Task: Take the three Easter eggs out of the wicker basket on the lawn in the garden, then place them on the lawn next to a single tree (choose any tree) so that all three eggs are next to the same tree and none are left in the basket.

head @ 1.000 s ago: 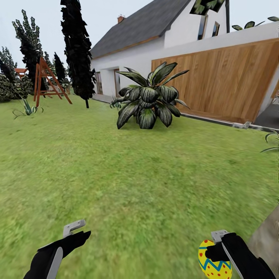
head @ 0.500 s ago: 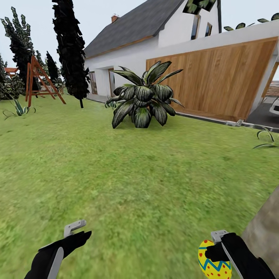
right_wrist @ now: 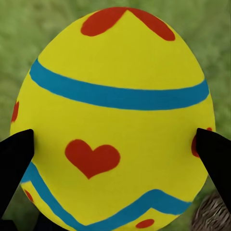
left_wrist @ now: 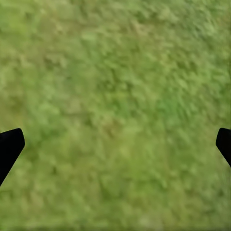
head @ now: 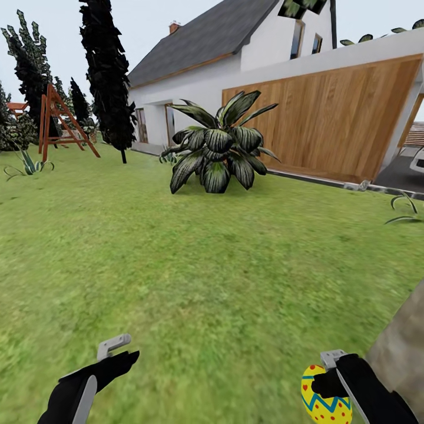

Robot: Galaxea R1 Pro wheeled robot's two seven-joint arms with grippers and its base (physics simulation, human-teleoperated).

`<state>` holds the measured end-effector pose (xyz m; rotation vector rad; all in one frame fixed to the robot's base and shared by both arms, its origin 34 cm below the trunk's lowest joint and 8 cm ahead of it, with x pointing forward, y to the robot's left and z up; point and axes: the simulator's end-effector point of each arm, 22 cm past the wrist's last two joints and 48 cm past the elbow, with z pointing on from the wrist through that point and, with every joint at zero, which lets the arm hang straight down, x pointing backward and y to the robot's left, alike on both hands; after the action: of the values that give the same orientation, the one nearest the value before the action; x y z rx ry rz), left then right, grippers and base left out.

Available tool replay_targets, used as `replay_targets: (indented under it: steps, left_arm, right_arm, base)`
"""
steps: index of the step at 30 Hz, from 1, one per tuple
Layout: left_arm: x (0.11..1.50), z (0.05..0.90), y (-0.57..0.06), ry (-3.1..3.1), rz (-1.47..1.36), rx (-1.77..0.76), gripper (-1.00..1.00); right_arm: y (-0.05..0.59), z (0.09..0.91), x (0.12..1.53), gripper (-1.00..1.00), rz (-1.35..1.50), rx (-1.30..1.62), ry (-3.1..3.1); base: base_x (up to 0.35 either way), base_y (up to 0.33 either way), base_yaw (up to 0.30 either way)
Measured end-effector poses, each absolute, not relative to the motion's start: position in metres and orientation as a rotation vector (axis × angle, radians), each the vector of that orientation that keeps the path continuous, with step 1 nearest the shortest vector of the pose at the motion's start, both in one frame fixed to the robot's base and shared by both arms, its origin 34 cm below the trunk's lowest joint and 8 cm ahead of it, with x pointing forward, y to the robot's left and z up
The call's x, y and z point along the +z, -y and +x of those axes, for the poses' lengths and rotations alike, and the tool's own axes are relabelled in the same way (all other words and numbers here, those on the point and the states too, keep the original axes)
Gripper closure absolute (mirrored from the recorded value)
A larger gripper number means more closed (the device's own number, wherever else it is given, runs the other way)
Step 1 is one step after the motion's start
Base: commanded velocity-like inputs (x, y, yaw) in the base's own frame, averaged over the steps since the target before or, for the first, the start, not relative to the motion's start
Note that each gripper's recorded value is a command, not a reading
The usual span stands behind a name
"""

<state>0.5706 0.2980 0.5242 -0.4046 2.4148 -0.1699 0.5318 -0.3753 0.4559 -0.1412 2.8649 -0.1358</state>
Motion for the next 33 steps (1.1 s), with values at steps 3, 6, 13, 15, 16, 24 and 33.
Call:
replay_targets:
  steps: [3,6,13,15,16,24,33]
  left_arm:
    - [0.518,0.569,-0.298,-2.415,-0.405,-0.170,-1.00]
    - [0.512,0.568,-0.298,-2.415,-0.405,-0.170,-1.00]
    - [0.491,0.562,-0.296,-2.429,-0.405,-0.172,-1.00]
    - [0.482,0.559,-0.290,-2.442,-0.398,-0.182,-1.00]
    - [0.480,0.558,-0.289,-2.444,-0.397,-0.184,-1.00]
    - [0.462,0.555,-0.288,-2.444,-0.396,-0.185,-1.00]
    - [0.442,0.550,-0.288,-2.443,-0.397,-0.186,-1.00]
  right_arm:
    - [0.375,0.531,0.449,1.00,-0.142,-0.136,-2.865]
    - [0.375,0.529,0.443,1.00,-0.141,-0.137,-2.864]
    - [0.376,0.527,0.428,1.00,-0.140,-0.138,-2.863]
    - [0.375,0.526,0.424,1.00,-0.140,-0.135,-2.863]
    - [0.375,0.525,0.422,1.00,-0.140,-0.134,-2.863]
    - [0.376,0.522,0.405,1.00,-0.137,-0.135,-2.862]
    - [0.375,0.517,0.385,1.00,-0.139,-0.131,-2.861]
  base:
    - [0.000,0.000,0.000]
    - [0.000,0.000,0.000]
    - [0.000,0.000,0.000]
    - [0.000,0.000,0.000]
    - [0.000,0.000,0.000]
    - [0.000,0.000,0.000]
    - [0.000,0.000,0.000]
